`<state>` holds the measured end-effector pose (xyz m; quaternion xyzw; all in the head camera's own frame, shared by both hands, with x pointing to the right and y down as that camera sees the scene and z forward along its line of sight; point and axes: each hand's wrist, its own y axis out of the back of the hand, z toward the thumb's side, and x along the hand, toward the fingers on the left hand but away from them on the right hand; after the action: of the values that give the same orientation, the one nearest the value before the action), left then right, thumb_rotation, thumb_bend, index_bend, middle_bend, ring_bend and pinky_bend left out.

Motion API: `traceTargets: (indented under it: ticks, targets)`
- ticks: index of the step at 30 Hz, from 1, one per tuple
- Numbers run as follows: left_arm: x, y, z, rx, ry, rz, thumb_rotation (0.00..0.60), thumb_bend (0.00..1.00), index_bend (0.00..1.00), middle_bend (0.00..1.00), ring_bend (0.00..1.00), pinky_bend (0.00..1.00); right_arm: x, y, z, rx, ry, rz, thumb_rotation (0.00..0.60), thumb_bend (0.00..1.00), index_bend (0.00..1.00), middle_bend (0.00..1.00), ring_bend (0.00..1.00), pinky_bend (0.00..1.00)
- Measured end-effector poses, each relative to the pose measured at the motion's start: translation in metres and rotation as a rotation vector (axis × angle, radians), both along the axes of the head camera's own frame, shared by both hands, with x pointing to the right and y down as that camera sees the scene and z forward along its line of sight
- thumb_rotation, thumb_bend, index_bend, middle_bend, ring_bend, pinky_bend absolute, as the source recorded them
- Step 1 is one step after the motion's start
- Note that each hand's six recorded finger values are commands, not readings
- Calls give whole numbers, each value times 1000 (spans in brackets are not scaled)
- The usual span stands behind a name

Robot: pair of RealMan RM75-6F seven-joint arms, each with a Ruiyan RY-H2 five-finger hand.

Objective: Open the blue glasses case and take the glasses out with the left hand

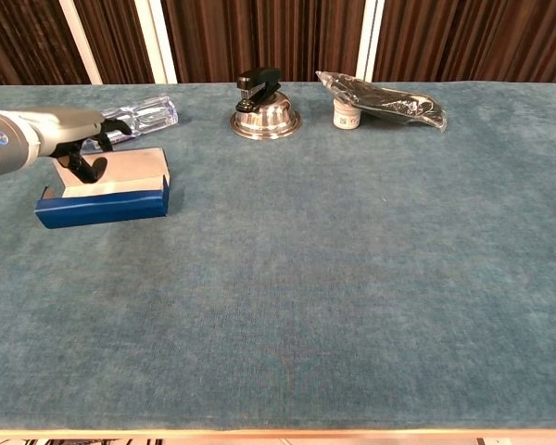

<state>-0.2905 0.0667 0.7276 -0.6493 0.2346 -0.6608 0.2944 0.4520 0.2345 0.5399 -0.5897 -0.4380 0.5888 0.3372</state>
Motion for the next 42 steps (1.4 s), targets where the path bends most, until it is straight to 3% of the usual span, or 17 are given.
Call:
traceTargets:
  ticks: [4,8,11,24,26,27,29,32,36,42]
  targets:
    - [-4,-5,1,9,-18,-9,600,612,51,265,0,0,0,0,0,0,0,1,600,125,0,0,0,214]
    - [-7,-8,-2,17,-8,-29,600,374,51,252,0,0,0,0,0,0,1,1,600,126,0,0,0,214]
    - [-9,-9,-8,22,3,-36,600,255,50,232,0,0,1,0,0,0,1,3,600,126,0,0,0,213]
    - [-35,2,-62,76,71,-15,600,239,49,146,0,4,0,0,-1,0,0,0,600,126,0,0,0,214]
    - [-40,7,-70,74,76,-3,600,239,48,156,20,66,0,0,-1,1,0,-1,600,126,0,0,0,214]
    - [-43,10,-73,71,76,3,600,242,48,187,59,125,0,0,-1,1,0,-2,600,126,0,0,0,214]
    - [-49,18,-79,58,64,26,600,282,48,384,282,396,0,1,-1,1,0,-2,600,126,0,0,0,214]
    - [-56,28,-82,51,25,82,600,347,47,591,496,613,0,1,-1,1,0,-3,600,126,0,0,0,214]
    - [-60,40,-81,33,-30,161,600,374,45,720,601,692,0,1,-1,1,0,-2,600,127,0,0,0,214]
    - [-62,54,-71,-49,-64,194,600,377,47,755,628,709,0,1,-1,-3,-3,0,600,127,0,0,0,214]
